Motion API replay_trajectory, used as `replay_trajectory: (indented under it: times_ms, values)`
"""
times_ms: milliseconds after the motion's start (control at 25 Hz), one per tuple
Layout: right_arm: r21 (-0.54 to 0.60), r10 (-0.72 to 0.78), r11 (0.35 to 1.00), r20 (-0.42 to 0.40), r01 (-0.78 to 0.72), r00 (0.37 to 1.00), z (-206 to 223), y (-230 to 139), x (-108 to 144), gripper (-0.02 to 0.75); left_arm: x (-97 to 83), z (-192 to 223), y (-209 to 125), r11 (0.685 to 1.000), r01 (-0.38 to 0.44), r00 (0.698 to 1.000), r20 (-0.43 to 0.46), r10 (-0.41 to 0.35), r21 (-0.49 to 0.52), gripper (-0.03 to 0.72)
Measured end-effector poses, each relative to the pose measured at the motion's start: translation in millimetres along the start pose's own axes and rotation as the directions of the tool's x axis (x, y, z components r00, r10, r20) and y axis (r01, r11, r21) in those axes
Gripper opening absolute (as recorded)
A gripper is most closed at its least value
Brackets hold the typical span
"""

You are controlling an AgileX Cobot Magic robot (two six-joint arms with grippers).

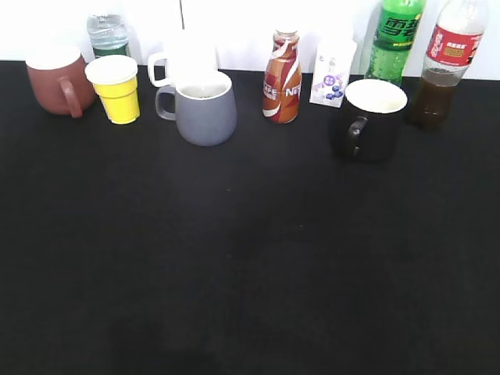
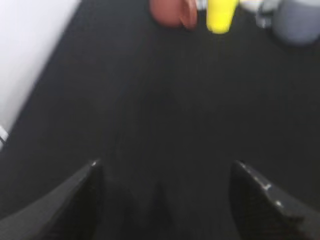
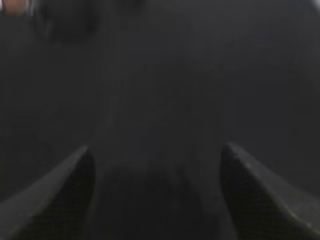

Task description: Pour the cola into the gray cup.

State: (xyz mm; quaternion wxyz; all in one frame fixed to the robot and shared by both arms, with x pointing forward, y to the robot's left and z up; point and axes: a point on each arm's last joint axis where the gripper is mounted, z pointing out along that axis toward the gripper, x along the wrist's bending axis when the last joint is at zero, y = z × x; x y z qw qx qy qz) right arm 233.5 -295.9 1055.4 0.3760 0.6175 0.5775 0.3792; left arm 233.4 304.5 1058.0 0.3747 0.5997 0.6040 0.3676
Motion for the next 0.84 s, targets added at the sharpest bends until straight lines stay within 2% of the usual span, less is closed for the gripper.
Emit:
replay_trajectory:
  times_ms: [840]
  values:
    - [-0.004, 0.001, 1.000, 0.001, -0.001, 1.000, -0.6, -0.3, 0.0, 0.585, 0.0, -2.0, -2.0, 1.000, 0.001, 1.000, 0.001, -0.001, -0.016, 0.587]
